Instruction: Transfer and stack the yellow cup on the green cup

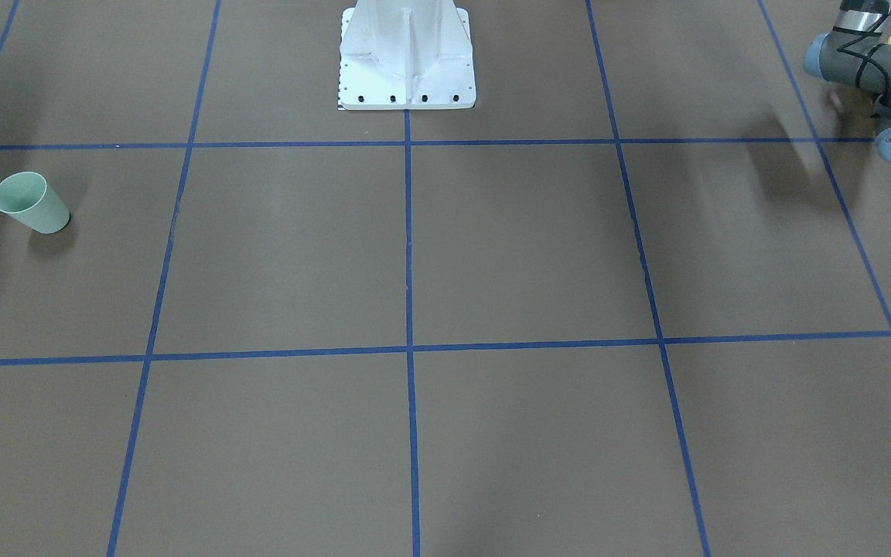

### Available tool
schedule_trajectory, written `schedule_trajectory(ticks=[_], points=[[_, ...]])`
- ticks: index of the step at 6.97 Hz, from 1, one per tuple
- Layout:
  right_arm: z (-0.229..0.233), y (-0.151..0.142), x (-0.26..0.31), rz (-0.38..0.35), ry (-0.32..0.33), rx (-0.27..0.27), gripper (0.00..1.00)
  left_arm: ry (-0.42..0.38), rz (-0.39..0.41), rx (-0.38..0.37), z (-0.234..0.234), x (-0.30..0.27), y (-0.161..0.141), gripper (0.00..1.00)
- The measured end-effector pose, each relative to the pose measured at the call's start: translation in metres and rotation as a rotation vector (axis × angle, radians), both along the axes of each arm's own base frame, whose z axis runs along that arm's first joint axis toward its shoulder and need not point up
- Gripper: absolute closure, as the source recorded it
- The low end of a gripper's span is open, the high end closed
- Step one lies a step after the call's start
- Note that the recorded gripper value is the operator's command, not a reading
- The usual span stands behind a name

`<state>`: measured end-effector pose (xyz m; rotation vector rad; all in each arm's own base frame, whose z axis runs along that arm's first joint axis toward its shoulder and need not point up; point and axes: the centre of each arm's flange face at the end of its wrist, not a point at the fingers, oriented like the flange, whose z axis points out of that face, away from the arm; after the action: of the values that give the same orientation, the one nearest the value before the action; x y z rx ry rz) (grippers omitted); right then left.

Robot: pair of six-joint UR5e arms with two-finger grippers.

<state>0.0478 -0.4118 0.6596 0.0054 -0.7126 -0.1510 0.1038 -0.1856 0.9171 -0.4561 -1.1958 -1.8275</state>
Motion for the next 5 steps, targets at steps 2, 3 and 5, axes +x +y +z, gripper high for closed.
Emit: schedule_trajectory(ticks=[2,3,5], points=[[-0.0008,-0.0005,0.0,0.0,0.0,0.002,0.0,-0.005,-0.017,-0.02,0.0051,-0.0028,0.0051,0.0],[-0.0011,-0.0008,0.0,0.0,0.0,0.003,0.0,-0.009,-0.019,-0.025,0.007,-0.0041,0.0067,0.1],[-0.0019,-0.0017,-0.0001,0.001,0.0,0.005,0.0,-0.012,-0.017,-0.029,0.0089,-0.0054,0.0082,0.55]])
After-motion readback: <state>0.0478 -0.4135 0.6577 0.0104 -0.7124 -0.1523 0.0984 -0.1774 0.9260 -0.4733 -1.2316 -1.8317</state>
